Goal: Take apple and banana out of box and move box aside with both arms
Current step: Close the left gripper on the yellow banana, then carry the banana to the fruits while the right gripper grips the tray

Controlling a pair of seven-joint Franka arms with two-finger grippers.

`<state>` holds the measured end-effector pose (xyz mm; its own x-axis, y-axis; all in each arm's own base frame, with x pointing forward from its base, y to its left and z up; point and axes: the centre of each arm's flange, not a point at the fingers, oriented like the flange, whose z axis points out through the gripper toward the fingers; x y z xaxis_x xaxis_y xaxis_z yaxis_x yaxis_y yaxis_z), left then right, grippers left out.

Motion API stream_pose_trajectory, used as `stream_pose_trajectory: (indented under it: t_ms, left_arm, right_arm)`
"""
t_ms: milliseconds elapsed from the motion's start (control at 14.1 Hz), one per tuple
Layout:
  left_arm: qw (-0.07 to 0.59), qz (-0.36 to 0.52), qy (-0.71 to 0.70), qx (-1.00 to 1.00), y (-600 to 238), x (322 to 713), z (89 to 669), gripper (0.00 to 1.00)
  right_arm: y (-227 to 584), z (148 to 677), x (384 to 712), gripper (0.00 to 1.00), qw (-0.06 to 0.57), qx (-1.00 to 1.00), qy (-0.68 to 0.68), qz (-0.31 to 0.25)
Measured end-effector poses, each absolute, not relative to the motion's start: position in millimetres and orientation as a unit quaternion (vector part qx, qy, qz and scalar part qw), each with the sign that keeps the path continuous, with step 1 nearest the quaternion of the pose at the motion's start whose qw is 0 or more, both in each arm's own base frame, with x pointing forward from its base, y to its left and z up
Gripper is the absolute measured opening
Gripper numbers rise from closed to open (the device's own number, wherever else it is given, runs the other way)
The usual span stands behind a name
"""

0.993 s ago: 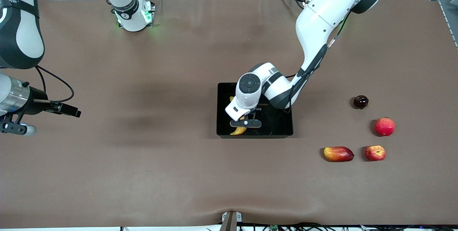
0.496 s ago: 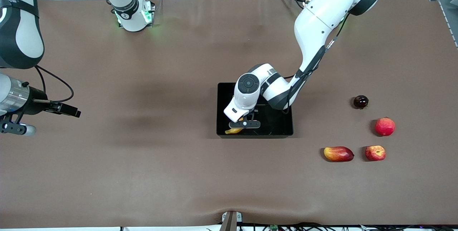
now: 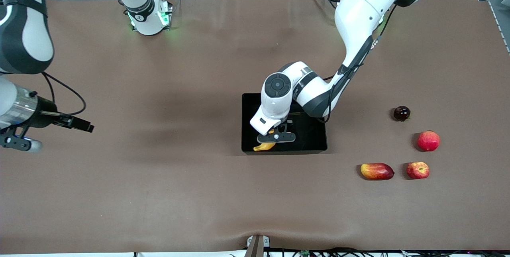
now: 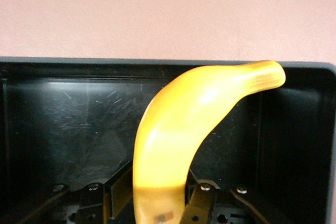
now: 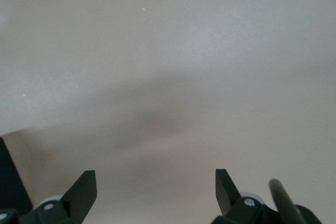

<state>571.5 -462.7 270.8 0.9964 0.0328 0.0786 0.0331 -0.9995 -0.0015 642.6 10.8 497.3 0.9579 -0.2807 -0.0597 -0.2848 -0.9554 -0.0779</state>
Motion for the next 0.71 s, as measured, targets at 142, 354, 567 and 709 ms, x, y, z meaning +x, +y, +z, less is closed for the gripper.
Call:
stream_pose_trajectory:
  t_ms: [142, 354, 567, 709]
  left_arm:
    - [0.015, -0.041, -0.014, -0.999, -451.1, 577.4, 294.6, 0.37]
    - [0.043, -0.042, -0.006, -0.998, -398.6, 601.5, 348.8, 0.37]
    - [0.062, -0.042, -0.023, -0.997, -319.6, 623.7, 386.8, 0.37]
    - [0.067, -0.028, -0.054, -0.996, -263.4, 629.5, 390.8, 0.37]
  right_arm:
    - [48.6, 497.6, 640.9, 1.0, 0.05, -0.985, 0.162, 0.029]
    - [104.2, 497.1, 634.5, 1.0, 0.052, -0.982, 0.176, 0.036]
    - [147.0, 483.2, 630.4, 1.0, 0.051, -0.986, 0.154, 0.045]
    - [186.1, 465.0, 629.7, 1.0, 0.053, -0.985, 0.156, 0.045]
